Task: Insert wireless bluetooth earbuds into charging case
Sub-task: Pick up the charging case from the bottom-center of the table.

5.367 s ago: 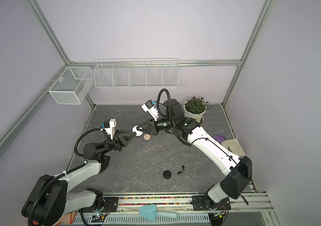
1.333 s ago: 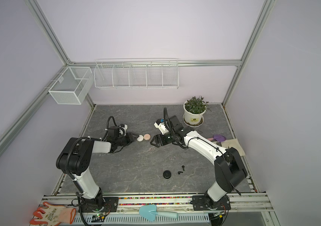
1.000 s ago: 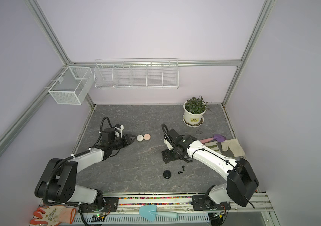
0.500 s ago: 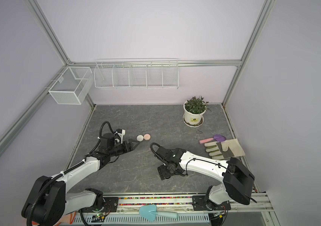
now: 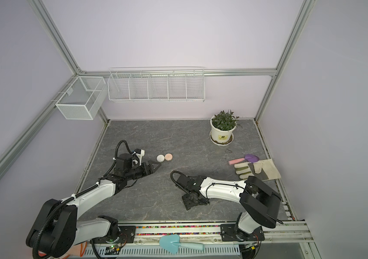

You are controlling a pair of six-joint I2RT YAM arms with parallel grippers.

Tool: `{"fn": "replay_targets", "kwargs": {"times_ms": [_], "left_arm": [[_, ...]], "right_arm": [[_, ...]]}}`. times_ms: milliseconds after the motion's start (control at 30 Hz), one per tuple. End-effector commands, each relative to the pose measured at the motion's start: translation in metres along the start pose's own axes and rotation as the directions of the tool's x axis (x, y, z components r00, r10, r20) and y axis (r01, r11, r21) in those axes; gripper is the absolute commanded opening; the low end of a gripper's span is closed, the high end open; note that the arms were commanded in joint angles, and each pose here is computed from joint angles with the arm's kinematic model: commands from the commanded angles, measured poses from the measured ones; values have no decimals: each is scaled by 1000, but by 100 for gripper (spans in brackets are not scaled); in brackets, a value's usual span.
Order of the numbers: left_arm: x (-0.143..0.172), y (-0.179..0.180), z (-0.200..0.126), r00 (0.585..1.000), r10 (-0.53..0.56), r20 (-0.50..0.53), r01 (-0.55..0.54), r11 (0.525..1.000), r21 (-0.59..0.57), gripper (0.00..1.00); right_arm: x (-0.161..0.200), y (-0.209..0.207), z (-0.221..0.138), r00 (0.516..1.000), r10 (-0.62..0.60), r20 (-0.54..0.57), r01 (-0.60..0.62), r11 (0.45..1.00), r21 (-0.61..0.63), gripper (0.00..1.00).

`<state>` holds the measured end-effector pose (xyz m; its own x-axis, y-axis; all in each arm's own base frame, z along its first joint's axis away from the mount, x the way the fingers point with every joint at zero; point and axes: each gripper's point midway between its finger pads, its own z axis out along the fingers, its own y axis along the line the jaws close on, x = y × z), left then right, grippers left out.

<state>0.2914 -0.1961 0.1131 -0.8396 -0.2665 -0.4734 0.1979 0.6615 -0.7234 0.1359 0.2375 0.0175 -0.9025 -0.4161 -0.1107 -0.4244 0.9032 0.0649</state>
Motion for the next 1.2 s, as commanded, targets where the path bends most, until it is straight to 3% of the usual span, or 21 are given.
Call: {"fn": "replay_targets", "kwargs": {"times_ms": [0, 333, 733, 867, 1167], "left_arm": [[-3, -7, 1, 1000, 5, 4, -5, 1000, 28, 85], [-2, -6, 2, 1000, -20, 0, 20, 999, 29, 84], [0, -3, -6, 997, -83, -2, 83, 995, 46, 79], [4, 2, -12, 990, -140, -3, 140, 986, 87, 75], [25, -16, -16, 982, -176, -64, 185, 965, 185, 61]], "right_arm": [[-9, 1, 9, 999, -33, 26, 33, 999, 22, 66], [-28, 10, -4, 993, -80, 83, 79, 997, 14, 45], [-88, 40, -8, 955, -234, 181, 239, 971, -6, 43], [-102, 42, -10, 917, -279, 284, 294, 956, -10, 43], [-139, 46, -32, 770, -322, 551, 410, 911, -41, 42]]}}
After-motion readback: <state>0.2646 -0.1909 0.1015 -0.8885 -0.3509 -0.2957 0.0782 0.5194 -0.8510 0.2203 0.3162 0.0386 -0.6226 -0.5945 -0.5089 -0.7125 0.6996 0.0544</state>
